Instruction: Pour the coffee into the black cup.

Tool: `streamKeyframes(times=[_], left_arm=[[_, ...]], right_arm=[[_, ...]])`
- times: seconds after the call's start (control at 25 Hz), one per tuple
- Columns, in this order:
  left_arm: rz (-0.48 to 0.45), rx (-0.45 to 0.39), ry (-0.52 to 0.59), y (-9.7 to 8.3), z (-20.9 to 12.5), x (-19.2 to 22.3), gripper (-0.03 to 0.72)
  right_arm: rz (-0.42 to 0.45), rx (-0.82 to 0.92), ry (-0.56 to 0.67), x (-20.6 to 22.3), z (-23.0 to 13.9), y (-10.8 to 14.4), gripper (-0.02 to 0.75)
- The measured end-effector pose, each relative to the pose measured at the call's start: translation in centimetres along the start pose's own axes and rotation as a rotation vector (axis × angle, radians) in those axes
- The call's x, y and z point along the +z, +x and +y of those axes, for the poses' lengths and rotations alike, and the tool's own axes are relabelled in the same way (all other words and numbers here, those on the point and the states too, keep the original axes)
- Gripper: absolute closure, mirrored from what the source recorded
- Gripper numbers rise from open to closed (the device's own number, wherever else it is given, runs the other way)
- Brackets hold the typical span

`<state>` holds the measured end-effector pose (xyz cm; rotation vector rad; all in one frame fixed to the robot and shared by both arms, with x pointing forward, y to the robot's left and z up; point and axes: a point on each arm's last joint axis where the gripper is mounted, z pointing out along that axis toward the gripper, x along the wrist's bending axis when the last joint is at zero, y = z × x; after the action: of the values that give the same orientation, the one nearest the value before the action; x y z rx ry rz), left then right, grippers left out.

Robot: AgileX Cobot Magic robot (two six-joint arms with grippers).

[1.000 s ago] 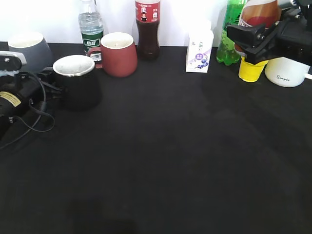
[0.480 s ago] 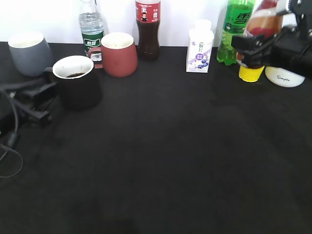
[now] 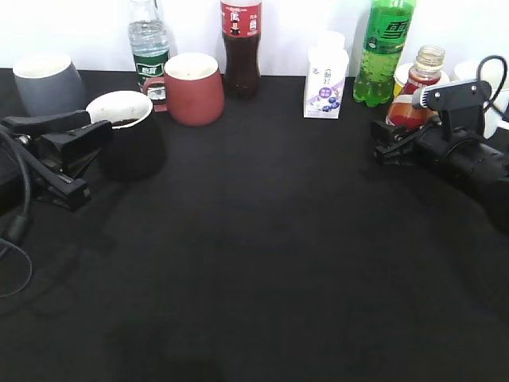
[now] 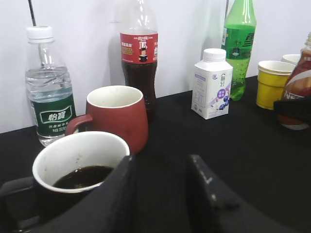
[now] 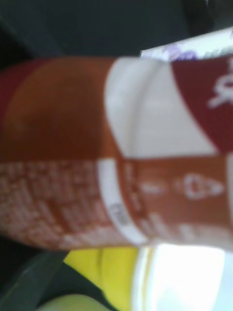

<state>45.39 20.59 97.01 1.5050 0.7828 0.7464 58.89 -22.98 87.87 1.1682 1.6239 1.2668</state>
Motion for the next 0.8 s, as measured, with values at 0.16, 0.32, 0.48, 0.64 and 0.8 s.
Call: streamKeyframes(times=[0.16, 0.32, 0.48, 0.64, 0.8], left_arm=[[0.0, -0.001, 0.002, 0.0, 0.0, 0.0, 0.421], [0.0, -0.001, 0.002, 0.0, 0.0, 0.0, 0.421], [0.01, 0.0, 0.07, 0.1, -0.6, 0.0, 0.419], [0.04, -0.131, 0.184, 0.3, -1.7, -0.2, 0.259], [0.145, -0.261, 0.343, 0.9, -1.1, -0.9, 0.176]], right_arm=[[-0.001, 0.0, -0.008, 0.0, -0.1, 0.0, 0.21], [-0.011, 0.064, 0.081, -2.1, -0.3, 0.2, 0.136], [-0.038, 0.085, 0.085, -5.9, 0.6, 0.4, 0.135], [-0.058, 0.077, 0.221, -9.4, 2.5, 0.5, 0.137], [-0.107, 0.074, 0.449, -10.7, 7.1, -0.1, 0.142]])
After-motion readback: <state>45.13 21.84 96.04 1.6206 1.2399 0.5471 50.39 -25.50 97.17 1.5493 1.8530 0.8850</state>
